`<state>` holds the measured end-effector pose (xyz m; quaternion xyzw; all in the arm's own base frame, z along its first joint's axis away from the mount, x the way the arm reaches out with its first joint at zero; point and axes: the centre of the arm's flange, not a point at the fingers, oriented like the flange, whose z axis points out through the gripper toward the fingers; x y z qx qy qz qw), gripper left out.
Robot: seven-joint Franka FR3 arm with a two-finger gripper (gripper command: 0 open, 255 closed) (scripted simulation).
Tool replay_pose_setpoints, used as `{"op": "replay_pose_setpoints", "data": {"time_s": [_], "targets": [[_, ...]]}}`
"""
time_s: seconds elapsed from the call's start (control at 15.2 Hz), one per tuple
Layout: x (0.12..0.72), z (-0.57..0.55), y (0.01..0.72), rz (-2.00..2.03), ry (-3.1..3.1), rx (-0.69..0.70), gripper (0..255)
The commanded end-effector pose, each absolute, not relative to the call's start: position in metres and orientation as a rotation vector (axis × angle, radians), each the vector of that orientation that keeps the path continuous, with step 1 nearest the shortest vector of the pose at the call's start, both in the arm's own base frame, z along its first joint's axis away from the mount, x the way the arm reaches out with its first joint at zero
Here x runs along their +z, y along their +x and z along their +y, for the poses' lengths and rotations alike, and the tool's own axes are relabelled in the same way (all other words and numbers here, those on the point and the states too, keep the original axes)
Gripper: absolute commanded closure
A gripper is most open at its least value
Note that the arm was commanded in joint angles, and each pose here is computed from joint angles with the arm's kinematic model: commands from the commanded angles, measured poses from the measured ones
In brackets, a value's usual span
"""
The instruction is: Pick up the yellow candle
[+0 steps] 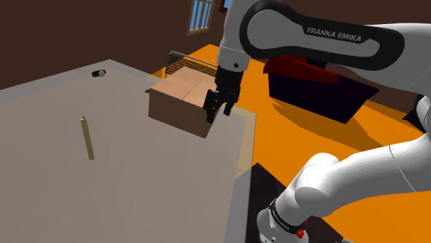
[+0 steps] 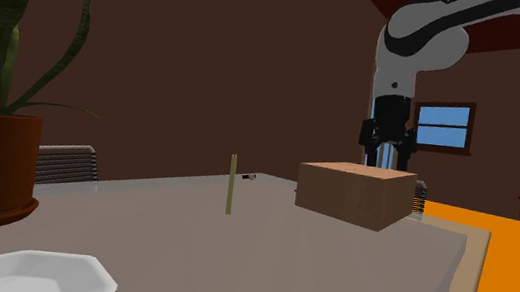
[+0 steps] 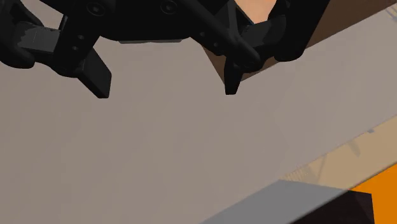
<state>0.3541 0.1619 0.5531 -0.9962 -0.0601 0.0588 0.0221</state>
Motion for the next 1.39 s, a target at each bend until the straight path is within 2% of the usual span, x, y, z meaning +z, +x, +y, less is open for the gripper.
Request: {"op": "replay_pose_setpoints", "data": {"time_s": [0.0,1.32], "targets": [[0.554,0.186,0.363,-0.186,-3.089,0.173,0],[0.549,0.428,0.468,-0.193,-3.121,0.084,0]]}}
